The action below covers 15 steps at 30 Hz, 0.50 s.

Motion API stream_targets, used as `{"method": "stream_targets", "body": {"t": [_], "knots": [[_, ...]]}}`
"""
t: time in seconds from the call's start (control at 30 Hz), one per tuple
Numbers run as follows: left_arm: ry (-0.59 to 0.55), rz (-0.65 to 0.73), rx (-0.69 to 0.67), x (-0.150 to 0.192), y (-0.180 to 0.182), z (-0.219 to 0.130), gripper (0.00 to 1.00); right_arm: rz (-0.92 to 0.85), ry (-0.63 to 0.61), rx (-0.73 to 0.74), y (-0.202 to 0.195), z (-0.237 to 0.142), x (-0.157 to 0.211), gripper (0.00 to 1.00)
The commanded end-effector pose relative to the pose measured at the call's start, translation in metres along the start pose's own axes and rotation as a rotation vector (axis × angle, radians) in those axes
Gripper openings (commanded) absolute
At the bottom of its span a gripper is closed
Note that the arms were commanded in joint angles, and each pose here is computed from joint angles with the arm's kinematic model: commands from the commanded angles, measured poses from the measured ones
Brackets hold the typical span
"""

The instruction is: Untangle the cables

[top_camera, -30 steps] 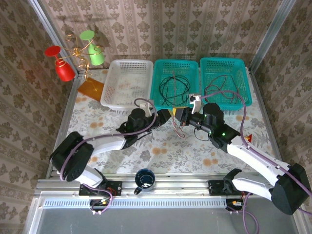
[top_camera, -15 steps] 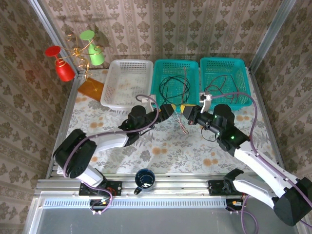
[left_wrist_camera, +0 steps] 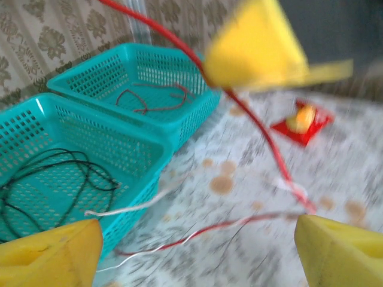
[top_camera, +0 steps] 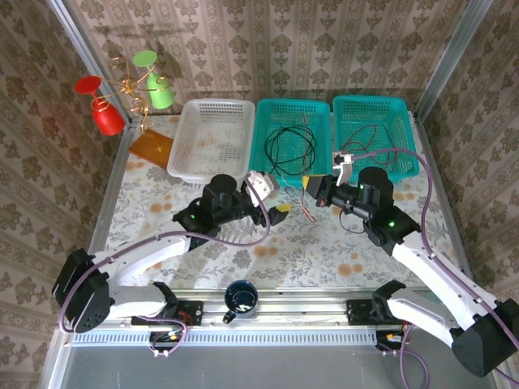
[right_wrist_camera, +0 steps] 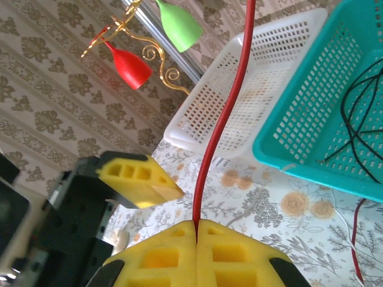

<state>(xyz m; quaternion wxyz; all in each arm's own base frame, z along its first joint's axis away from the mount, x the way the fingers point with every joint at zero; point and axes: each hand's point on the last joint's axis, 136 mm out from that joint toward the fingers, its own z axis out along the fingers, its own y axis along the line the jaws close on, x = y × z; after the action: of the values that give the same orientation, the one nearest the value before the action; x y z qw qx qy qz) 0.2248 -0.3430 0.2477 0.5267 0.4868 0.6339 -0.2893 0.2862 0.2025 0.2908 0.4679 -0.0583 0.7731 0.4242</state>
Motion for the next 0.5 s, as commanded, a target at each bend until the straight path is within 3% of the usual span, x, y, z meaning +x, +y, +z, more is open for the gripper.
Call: {"method": "stream_targets", "body": {"t": [0.0, 0.2, 0.47], "knots": [[0.119, 0.401, 0.081, 0.023, -0.011, -0.006, 0.85, -0.009, 0.024, -0.038, 0.013, -0.004, -0.004, 0.0], [0.144, 0.569, 0.046, 0.026, -0.002, -0.006, 0.86, -0.014, 0.044, -0.053, 0.018, -0.007, -0.003, 0.0], [0.06, 0.606, 0.057, 0.011, -0.002, 0.005, 0.81, -0.005, 0.058, -0.083, 0.023, -0.008, -0.001, 0.0]]}}
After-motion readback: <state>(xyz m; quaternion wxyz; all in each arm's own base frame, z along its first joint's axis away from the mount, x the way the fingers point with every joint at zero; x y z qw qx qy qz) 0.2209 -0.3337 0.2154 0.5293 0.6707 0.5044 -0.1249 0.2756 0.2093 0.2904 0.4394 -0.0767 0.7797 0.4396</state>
